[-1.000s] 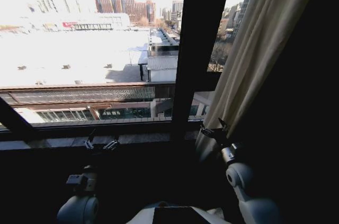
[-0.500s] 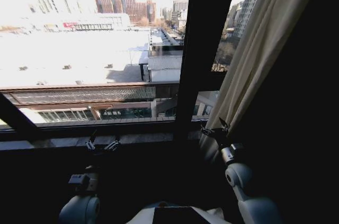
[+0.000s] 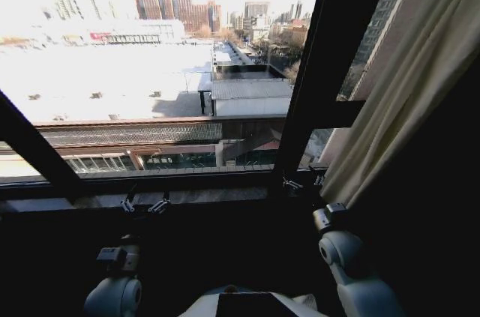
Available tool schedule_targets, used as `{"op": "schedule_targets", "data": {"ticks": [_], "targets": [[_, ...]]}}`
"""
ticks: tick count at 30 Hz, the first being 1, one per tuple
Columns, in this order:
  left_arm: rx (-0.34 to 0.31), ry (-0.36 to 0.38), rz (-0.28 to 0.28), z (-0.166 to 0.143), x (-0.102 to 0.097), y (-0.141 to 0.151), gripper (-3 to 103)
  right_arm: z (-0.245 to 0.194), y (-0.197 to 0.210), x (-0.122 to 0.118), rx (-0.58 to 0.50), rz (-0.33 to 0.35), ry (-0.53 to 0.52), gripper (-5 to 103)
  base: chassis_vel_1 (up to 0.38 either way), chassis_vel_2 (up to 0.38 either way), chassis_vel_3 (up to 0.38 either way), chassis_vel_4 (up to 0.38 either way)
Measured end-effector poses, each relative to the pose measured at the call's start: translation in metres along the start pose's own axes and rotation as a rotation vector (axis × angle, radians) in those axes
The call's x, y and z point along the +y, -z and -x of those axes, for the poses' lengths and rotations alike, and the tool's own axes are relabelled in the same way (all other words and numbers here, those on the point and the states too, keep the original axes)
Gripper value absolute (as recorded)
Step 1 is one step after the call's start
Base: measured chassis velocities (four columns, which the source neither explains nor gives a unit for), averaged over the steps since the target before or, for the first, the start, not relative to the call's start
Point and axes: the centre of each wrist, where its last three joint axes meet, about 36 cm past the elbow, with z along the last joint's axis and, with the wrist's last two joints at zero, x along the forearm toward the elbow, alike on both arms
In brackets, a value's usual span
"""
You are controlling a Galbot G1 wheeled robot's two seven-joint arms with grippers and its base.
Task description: Open the curtains by pulling them apart, changing their state from closed to fully open.
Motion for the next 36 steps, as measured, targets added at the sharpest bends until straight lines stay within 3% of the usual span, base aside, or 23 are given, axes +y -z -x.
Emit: {"op": "schedule_targets", "data": {"ticks": [36], "targets": [[-0.001, 0.007, 0.009, 0.001, -0.003, 0.001, 100, 0.011, -0.007, 0.005, -0.006, -0.023, 0.047, 100, 0.351, 0.362, -0.358, -0.357]]}}
